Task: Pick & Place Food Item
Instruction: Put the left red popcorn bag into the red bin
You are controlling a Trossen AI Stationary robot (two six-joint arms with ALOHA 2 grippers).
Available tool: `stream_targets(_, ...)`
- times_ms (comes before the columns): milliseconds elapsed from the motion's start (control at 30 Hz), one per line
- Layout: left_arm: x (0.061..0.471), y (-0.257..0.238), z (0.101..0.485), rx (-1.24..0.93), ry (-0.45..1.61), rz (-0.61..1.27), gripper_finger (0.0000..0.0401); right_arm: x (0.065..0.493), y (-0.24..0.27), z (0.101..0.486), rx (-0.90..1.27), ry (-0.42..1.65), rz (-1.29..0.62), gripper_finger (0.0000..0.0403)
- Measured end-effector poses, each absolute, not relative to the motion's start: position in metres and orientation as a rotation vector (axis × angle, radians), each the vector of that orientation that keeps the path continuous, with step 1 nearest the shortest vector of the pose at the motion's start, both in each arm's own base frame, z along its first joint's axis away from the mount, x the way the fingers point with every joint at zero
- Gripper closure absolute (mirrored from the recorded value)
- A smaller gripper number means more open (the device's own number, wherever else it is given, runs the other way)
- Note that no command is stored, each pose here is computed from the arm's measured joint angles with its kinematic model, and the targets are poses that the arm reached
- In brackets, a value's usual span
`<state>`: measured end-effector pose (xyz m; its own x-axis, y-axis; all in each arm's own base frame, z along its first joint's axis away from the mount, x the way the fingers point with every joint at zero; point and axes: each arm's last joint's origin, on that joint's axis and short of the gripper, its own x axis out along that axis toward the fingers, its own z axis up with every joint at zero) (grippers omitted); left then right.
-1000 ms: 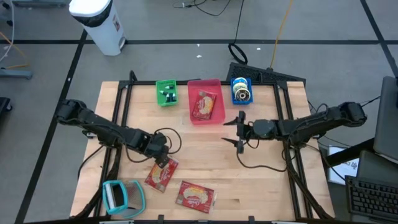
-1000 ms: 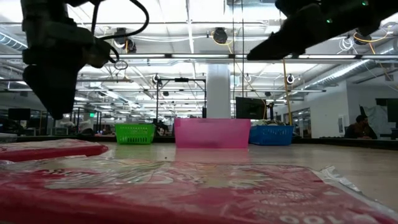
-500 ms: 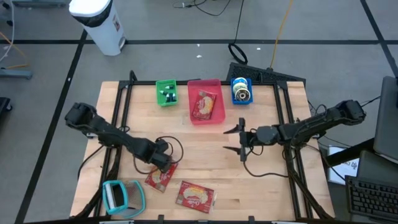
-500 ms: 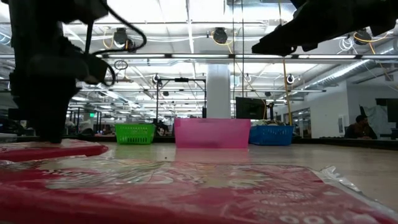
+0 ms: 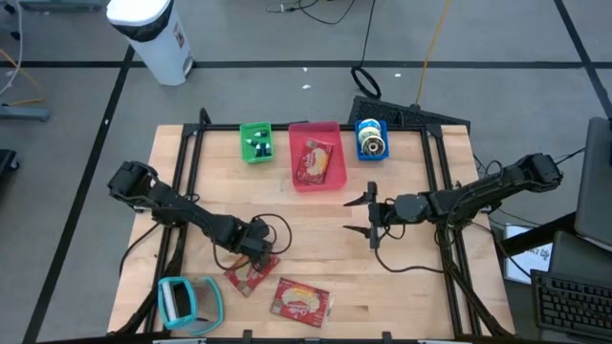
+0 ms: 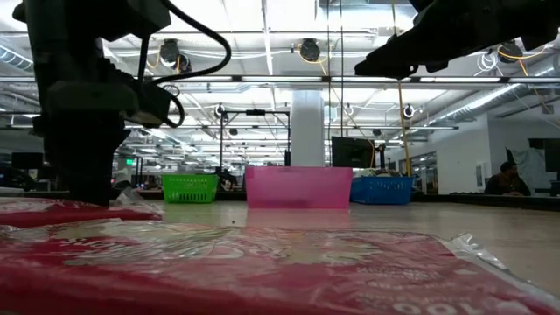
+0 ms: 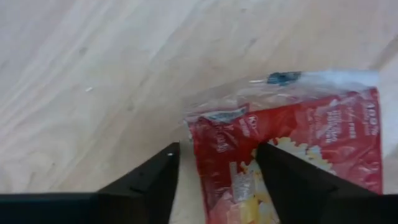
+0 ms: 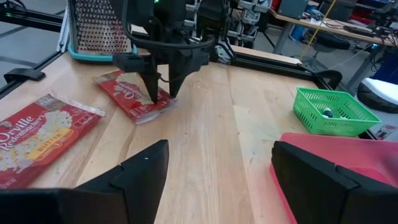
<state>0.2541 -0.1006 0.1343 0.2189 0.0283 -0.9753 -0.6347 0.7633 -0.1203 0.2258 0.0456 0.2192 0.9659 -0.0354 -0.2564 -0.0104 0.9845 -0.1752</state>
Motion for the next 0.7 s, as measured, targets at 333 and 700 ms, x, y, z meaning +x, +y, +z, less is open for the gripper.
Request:
stream_targets(333,0.258,-0.088,0.134,-0.491,1.287,0.481,0.0387,0.226,0.046,0.221,-0.175,0.246,-0.014,0.0131)
stream_targets(700,0.274,-0.066,0.199,-0.193,0.909,0.566,0.0398,0.227,0.045,0.225,0.003,0.201,-0.038,0.0131)
